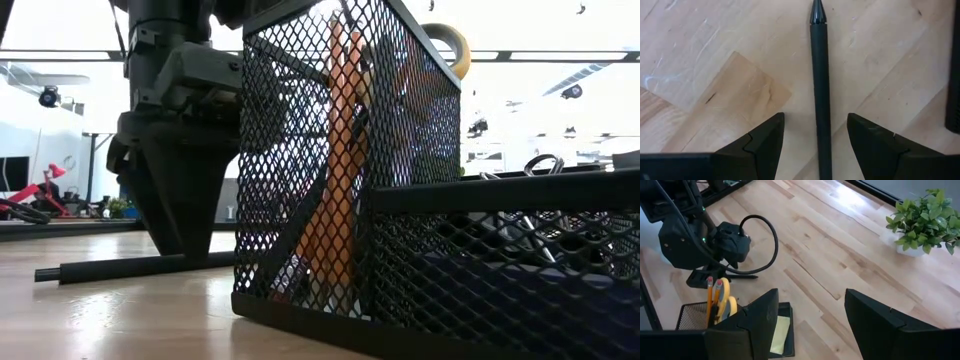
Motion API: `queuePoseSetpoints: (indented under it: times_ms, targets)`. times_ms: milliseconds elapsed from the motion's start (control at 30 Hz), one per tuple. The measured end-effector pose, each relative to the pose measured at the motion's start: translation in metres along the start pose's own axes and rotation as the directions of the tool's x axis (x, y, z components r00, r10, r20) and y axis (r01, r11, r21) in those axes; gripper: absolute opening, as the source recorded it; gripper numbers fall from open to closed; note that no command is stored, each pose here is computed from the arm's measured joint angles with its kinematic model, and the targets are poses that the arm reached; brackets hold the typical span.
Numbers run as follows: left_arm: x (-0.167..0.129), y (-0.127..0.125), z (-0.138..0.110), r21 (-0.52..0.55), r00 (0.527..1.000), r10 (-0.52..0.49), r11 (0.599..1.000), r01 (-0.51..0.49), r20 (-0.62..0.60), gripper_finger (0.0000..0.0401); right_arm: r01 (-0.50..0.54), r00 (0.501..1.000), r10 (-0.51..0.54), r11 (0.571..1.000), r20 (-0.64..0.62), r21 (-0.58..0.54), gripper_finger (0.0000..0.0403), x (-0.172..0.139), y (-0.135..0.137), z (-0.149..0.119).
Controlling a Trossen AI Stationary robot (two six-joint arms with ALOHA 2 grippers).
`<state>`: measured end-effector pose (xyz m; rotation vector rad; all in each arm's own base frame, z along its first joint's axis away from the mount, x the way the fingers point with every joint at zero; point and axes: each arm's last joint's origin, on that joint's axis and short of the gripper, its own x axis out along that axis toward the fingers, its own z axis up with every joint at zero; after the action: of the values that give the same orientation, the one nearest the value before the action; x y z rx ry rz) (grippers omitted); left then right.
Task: Pick and place office supplies into organizer
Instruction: Put the pen into the desk organizer
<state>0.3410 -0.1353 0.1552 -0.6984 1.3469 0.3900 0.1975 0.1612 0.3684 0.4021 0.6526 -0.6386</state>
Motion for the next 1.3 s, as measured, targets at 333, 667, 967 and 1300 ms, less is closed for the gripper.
queuePoseSetpoints:
  times_ms: [333, 667, 967, 1300]
  targets:
    - [0.0023, -0.0001, -0.0023, 0.026, 0.999, 0.013, 1.000, -0.014, 0.039, 0.0205, 0.000, 1.000, -0.001, 1.000, 0.015, 0.003, 0.0215, 0.0000, 0.0001, 0.0005]
    - [0.0035, -0.0009, -0.0069, 0.084, 0.994, 0.055, 0.994, -0.063, 0.094, 0.0142, 0.000, 1.000, 0.000, 1.000, 0.025, -0.004, 0.0215, 0.0000, 0.0002, 0.0008]
    - [0.0031, 0.0000, -0.0061, 0.153, 0.991, 0.072, 0.984, -0.089, 0.113, 0.0035, 0.002, 1.000, -0.001, 1.000, 0.031, -0.021, 0.0215, 0.0000, 0.0002, 0.0009]
    - [0.0004, -0.0044, -0.0032, 0.209, 0.990, 0.041, 0.976, -0.069, 0.137, 0.0020, 0.005, 0.998, -0.005, 1.000, 0.055, 0.008, 0.0215, 0.0004, 0.0001, 0.0021]
